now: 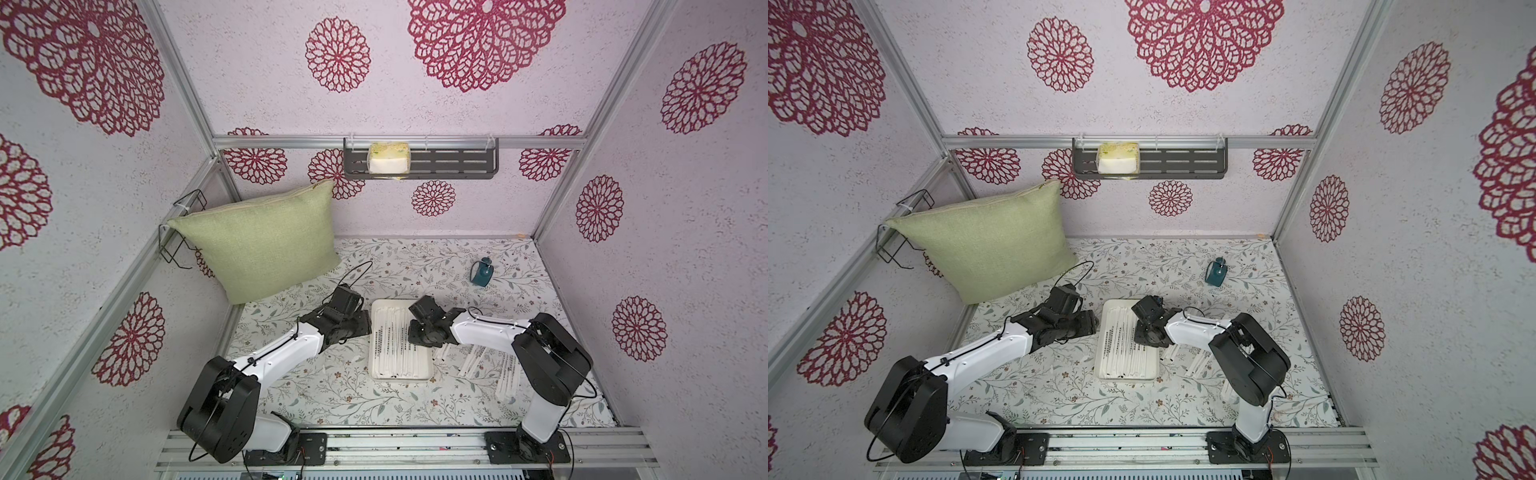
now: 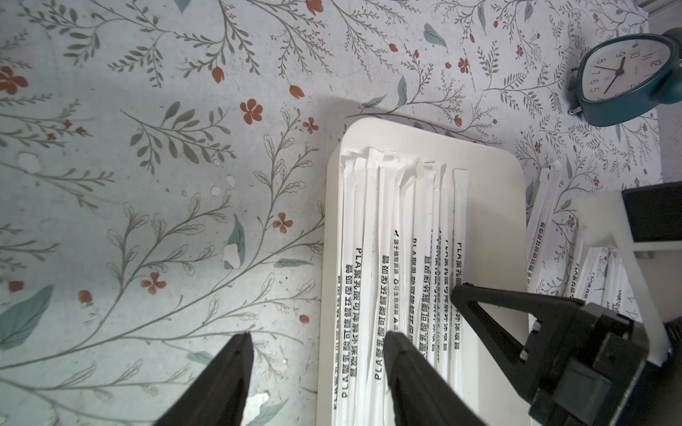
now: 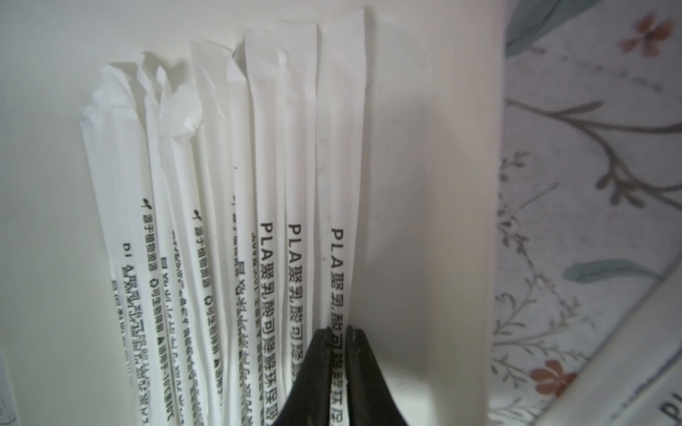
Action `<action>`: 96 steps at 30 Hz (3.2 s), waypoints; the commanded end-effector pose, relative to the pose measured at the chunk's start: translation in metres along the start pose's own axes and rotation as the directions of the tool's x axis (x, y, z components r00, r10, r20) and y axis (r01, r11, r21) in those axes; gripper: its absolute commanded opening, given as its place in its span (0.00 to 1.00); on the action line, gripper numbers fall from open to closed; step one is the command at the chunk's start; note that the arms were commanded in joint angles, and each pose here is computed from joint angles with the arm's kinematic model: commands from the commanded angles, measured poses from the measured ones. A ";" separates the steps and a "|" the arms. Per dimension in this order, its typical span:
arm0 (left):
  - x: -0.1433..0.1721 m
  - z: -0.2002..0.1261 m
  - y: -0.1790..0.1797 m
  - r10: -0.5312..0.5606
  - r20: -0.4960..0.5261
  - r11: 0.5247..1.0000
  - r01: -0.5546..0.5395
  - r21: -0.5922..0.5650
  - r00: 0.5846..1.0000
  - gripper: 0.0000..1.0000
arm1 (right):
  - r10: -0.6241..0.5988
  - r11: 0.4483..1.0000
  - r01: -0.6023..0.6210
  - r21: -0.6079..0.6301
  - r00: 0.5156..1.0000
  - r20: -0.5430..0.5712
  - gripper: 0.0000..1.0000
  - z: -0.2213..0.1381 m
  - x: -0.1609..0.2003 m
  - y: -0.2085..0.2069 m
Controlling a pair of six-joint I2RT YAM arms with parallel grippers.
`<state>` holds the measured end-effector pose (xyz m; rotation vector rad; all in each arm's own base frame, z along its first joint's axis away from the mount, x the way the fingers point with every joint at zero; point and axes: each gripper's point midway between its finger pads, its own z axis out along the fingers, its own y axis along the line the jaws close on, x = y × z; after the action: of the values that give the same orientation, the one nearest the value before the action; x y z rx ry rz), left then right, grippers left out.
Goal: Put the straws into the storage box
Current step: Place the straw in the storage box, then pick up the straw from the center of the board, then place the straw in the storage box.
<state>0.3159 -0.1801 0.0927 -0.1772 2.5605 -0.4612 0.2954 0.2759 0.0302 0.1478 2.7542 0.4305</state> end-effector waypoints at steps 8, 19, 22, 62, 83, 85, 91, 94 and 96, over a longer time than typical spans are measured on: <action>-0.015 -0.011 -0.005 0.023 0.041 1.000 -0.023 -0.002 0.999 0.63 | 0.038 0.999 -0.037 -0.022 0.996 0.074 0.30 -0.055 -0.021 0.003; 0.004 0.004 -0.097 0.320 -0.001 0.946 -0.320 0.048 0.947 0.65 | 0.146 0.973 -0.169 0.157 0.978 0.149 0.33 -0.074 -0.040 -0.123; 0.012 0.012 -0.111 0.274 -0.019 0.956 -0.270 0.119 0.962 0.64 | 0.155 0.978 -0.173 0.113 0.976 0.152 0.27 -0.063 -0.046 -0.113; -0.018 -0.012 -0.005 0.026 0.058 0.999 -0.025 -0.022 0.998 0.64 | -0.029 1.000 0.029 0.004 0.988 0.152 0.08 -0.088 -0.033 0.001; -0.011 -0.005 -0.006 0.006 0.035 1.000 -0.006 0.007 0.999 0.64 | -0.008 1.000 0.008 0.030 1.000 -0.004 0.10 -0.011 0.021 -0.011; -0.011 -0.006 -0.006 0.008 0.036 1.000 -0.008 0.006 0.999 0.64 | -0.008 1.000 0.008 0.029 1.000 -0.007 0.11 -0.010 0.021 -0.011; -0.011 -0.005 -0.006 0.011 0.034 1.000 -0.011 0.007 0.999 0.64 | -0.024 0.999 0.024 0.044 1.000 -0.001 0.15 -0.014 0.018 -0.011; -0.012 -0.006 -0.007 0.011 0.038 1.000 -0.011 0.009 0.999 0.64 | -0.030 0.999 0.029 0.037 1.000 0.010 0.18 -0.025 0.014 -0.008; -0.013 -0.008 -0.008 0.015 0.041 1.000 -0.016 0.009 0.999 0.64 | -0.032 0.999 0.031 0.027 0.999 0.027 0.22 -0.038 0.007 -0.003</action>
<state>0.3211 -0.1801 0.1052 -0.1736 2.5321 -0.4475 0.2682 0.2649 0.0302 0.1156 2.7805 0.3648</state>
